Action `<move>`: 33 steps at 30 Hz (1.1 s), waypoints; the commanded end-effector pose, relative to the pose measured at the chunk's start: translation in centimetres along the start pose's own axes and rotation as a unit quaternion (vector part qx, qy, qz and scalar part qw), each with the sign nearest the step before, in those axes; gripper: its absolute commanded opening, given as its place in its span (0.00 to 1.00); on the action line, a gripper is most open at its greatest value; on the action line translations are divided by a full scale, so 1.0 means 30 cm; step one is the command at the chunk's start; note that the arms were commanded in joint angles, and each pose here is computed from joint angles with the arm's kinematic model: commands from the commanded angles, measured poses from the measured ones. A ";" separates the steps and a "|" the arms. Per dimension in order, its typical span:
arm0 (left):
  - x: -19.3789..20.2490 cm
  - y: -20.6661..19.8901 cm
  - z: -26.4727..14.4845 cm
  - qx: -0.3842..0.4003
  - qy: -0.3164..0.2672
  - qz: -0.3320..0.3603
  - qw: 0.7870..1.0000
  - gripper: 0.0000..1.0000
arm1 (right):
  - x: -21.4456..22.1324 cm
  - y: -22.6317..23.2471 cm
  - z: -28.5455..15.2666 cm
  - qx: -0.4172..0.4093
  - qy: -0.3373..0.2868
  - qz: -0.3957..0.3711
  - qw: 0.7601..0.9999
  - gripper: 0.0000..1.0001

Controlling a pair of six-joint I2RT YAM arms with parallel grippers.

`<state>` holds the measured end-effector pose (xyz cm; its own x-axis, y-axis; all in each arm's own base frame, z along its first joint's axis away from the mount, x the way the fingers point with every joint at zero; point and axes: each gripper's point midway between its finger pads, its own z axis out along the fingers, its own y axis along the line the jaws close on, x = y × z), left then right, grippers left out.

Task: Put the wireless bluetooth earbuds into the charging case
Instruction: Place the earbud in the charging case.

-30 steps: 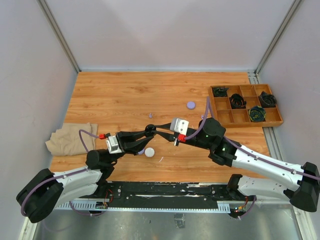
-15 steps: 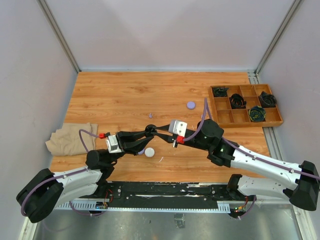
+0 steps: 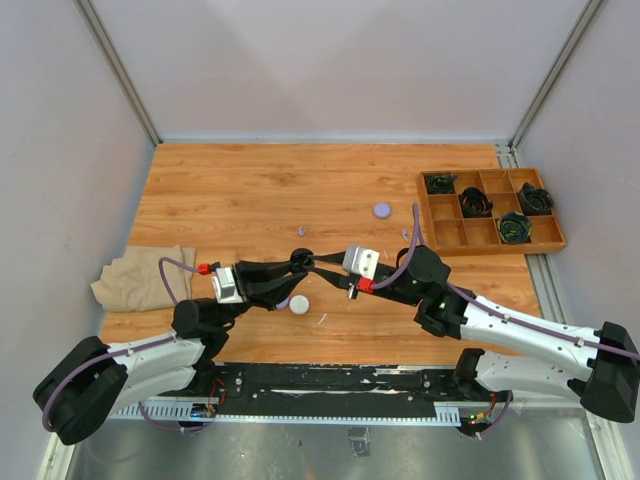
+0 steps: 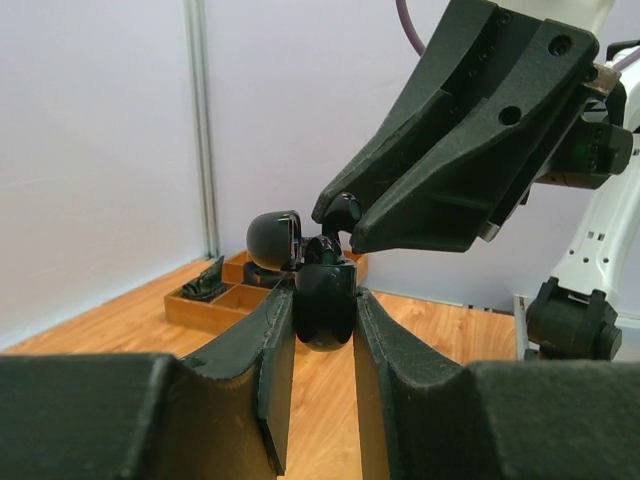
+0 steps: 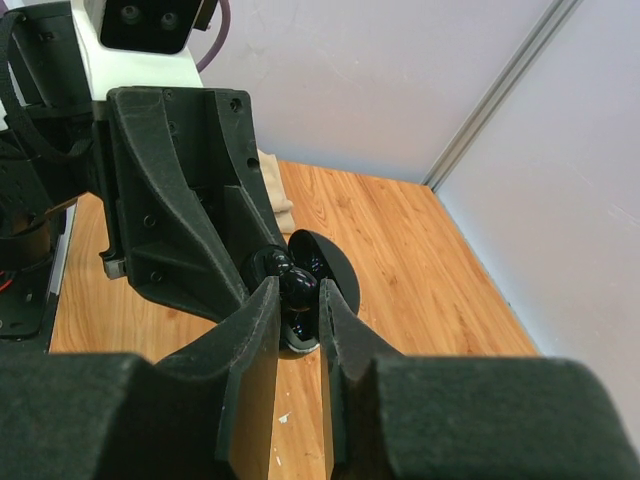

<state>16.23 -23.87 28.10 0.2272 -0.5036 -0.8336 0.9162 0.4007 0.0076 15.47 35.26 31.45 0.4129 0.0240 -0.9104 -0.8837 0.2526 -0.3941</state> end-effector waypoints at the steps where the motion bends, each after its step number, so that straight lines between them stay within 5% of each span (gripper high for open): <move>1: -0.168 -0.016 0.021 0.009 -0.096 0.028 0.995 0.00 | -0.006 0.020 -0.013 0.002 -0.015 0.003 1.000 0.09; 7: -0.172 -0.020 0.020 0.012 -0.098 0.030 0.995 0.00 | 0.008 0.024 -0.013 0.002 -0.010 0.006 1.000 0.11; 22: -0.128 -0.019 0.004 0.013 -0.074 0.048 0.996 0.00 | -0.021 0.004 -0.032 0.013 -0.008 0.008 1.000 0.47; 33: -0.101 -0.012 -0.004 0.010 -0.060 0.056 0.997 0.00 | -0.037 -0.024 -0.045 0.037 -0.005 0.027 0.999 0.63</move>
<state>16.35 -23.60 28.06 0.2652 -0.4902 -0.8303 0.9037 0.4265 0.0369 15.57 33.92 31.31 0.3854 0.0178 -0.9226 -0.8832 0.2967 -0.3633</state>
